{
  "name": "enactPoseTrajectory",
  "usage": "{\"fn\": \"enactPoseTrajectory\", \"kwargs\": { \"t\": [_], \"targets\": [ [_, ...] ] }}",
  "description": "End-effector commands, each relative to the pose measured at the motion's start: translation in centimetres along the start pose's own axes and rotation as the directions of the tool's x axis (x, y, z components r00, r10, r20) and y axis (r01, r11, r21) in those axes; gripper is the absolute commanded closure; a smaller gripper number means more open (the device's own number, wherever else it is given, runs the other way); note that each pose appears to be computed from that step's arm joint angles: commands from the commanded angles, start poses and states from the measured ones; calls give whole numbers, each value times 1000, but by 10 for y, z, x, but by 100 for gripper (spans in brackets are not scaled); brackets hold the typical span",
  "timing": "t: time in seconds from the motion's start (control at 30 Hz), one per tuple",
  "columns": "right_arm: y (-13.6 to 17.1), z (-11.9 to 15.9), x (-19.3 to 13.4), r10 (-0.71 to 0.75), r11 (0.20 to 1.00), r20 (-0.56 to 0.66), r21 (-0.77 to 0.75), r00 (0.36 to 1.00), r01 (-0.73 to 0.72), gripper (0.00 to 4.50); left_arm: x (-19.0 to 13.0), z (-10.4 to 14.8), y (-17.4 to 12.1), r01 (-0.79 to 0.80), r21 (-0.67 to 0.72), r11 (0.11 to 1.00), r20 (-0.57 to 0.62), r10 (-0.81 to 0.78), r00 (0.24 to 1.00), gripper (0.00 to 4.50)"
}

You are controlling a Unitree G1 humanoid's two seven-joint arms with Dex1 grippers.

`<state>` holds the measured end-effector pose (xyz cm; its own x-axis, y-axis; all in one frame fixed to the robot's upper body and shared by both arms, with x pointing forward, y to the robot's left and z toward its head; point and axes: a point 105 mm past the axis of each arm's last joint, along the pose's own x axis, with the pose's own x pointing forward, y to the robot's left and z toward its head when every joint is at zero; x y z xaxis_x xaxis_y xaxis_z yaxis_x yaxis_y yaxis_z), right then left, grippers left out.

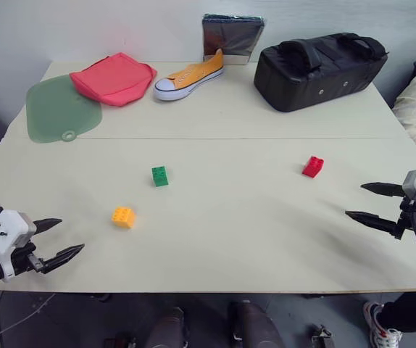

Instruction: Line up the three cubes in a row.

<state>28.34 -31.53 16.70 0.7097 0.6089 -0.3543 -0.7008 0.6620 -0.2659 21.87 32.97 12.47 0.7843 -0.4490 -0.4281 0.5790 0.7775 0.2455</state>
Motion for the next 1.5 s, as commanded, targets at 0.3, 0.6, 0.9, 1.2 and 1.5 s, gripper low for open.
{"fn": "enactPoseTrajectory", "kwargs": {
  "t": [0.3,0.6,0.9,1.2,1.5],
  "targets": [
    [-3,14,-6,-24,1000,38,-15,999,25,0,-8,6,-4,-2,-2,1000,19,2,1000,1],
    [-4,12,-5,-26,999,28,-26,999,27,0,-7,5,-3,-18,4,1000,12,17,1000,1],
    [-7,13,-5,-35,998,21,-42,999,36,0,-2,8,-1,-9,21,1000,8,9,1000,1],
    [-15,43,24,59,986,-53,-156,997,-67,0,22,78,-36,289,137,947,100,-304,948,1],
    [-59,53,81,21,978,-219,-197,976,-65,0,43,150,-93,623,345,702,75,-682,727,1]
  ]
}}
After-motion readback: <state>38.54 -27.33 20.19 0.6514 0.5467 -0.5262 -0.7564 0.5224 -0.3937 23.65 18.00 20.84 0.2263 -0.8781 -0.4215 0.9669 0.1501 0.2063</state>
